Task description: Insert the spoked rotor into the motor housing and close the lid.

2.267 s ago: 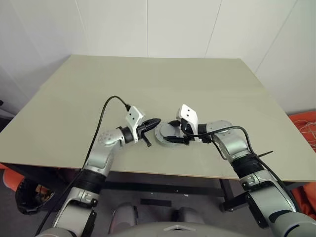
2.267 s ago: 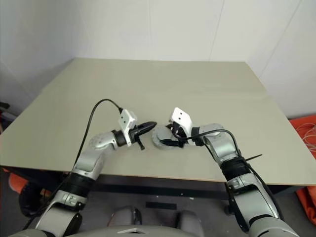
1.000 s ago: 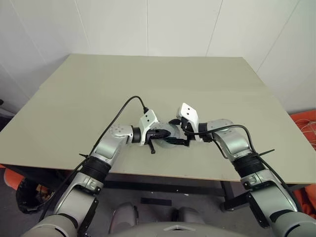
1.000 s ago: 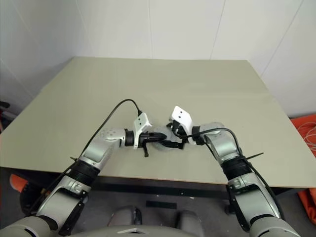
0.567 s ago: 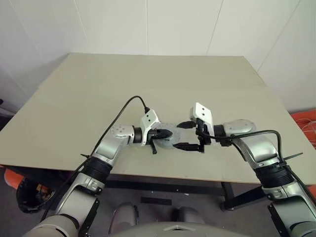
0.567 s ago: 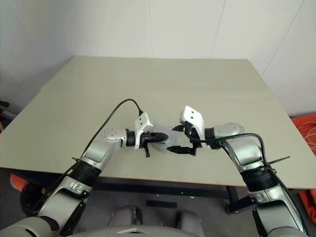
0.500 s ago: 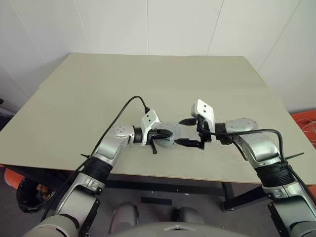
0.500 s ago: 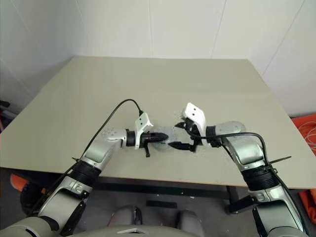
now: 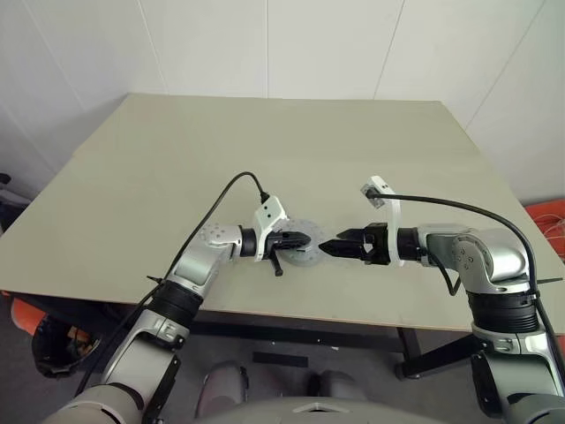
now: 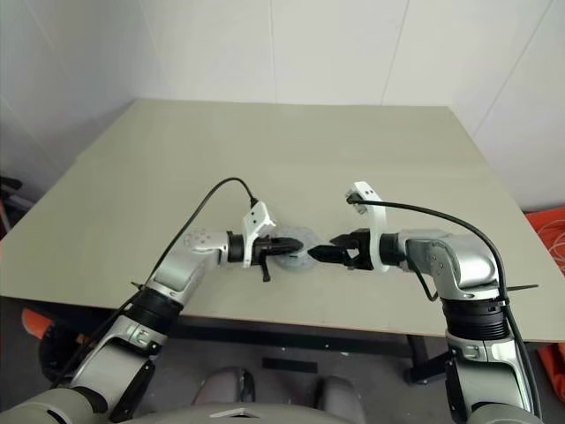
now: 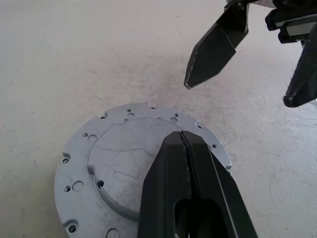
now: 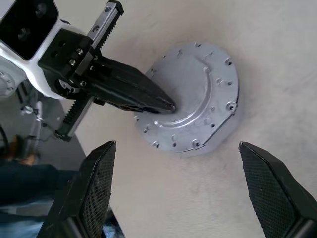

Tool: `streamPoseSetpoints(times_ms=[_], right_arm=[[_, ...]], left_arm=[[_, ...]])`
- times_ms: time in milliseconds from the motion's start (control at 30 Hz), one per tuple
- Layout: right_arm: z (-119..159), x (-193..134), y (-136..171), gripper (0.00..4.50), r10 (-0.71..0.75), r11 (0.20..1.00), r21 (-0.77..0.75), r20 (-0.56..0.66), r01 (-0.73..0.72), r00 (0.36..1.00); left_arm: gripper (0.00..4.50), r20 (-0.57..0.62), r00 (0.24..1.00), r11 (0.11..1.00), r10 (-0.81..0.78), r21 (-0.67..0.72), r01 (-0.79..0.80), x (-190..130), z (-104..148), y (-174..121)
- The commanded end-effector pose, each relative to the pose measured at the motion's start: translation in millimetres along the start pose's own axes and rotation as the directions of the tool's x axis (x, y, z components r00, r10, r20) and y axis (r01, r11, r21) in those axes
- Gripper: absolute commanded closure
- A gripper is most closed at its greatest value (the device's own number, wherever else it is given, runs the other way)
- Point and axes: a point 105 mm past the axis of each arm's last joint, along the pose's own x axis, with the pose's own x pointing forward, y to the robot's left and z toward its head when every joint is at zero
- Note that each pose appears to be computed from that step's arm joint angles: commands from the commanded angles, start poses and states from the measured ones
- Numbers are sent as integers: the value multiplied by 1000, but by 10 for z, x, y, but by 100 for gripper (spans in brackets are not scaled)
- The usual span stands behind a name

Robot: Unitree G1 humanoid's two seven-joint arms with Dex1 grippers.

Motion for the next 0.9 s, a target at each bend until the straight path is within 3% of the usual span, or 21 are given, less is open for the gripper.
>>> streamPoseSetpoints(times_ms=[33,433,900], right_arm=[[94,-56,-6,1,-17,998,64,32,15,999],[57,66,-298,1,-170,949,277,52,149,984],[-9,238,-237,1,-91,910,413,97,43,991]], left_arm=[[450,-25,1000,1000,1,-13,-1,2,-68,-4],[450,-24,1000,1000,6,-18,-6,-7,-72,-1],[450,-24,1000,1000,5,-28,-5,-23,-81,-14]])
